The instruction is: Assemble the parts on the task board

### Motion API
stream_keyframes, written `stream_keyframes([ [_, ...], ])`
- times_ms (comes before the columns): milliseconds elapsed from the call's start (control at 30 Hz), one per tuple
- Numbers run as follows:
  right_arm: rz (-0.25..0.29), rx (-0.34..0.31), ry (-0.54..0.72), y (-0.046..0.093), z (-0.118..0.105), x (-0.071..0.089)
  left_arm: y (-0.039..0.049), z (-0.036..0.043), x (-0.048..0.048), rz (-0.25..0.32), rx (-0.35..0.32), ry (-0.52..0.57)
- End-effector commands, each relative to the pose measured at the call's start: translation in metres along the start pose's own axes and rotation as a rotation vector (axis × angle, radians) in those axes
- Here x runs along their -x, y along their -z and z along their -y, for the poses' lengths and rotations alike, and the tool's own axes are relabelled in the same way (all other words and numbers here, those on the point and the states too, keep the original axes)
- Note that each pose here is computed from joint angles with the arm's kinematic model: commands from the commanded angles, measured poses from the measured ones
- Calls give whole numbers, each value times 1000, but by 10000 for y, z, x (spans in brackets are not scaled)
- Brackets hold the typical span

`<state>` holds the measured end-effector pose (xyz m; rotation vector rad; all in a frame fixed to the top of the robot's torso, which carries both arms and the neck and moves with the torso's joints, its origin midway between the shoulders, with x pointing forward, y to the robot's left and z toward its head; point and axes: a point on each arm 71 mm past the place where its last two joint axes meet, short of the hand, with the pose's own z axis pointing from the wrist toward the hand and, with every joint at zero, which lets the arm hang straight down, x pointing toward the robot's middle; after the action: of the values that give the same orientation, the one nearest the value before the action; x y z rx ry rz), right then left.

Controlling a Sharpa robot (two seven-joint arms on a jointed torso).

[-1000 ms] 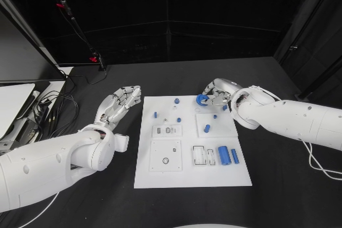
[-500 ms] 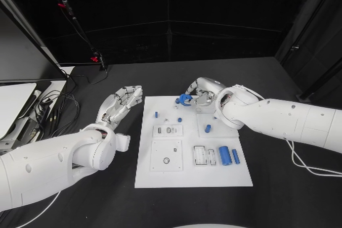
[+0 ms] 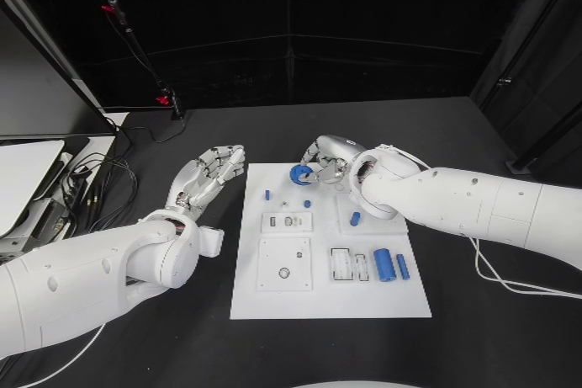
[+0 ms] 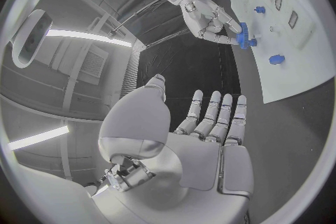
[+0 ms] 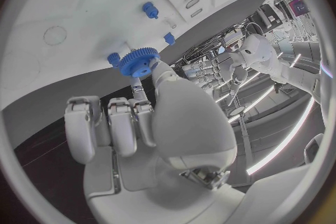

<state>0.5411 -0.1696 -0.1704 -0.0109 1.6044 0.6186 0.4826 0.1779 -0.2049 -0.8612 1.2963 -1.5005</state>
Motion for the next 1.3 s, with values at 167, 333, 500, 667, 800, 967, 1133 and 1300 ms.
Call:
stream_keyframes([
  [167,-46,-5,44,-60,-34,-44,21,189,-3,-10,-262,3],
  [333,-51,-11,52,-91,-28,-56,21,189,-7,-11,-262,4],
  [500,-61,-16,56,-115,-31,-73,21,188,-7,-11,-262,4],
  [667,-72,-22,59,-126,-35,-88,20,186,-5,-11,-260,3],
  [800,-80,-30,62,-135,-27,-97,22,187,-6,-11,-260,3],
  [967,-89,-36,64,-146,-25,-109,23,186,-4,-10,-259,3],
  [1133,-98,-47,67,-160,-11,-120,23,187,-10,-12,-259,4],
  [1300,-106,-59,70,-171,3,-130,23,188,-15,-13,-259,5],
])
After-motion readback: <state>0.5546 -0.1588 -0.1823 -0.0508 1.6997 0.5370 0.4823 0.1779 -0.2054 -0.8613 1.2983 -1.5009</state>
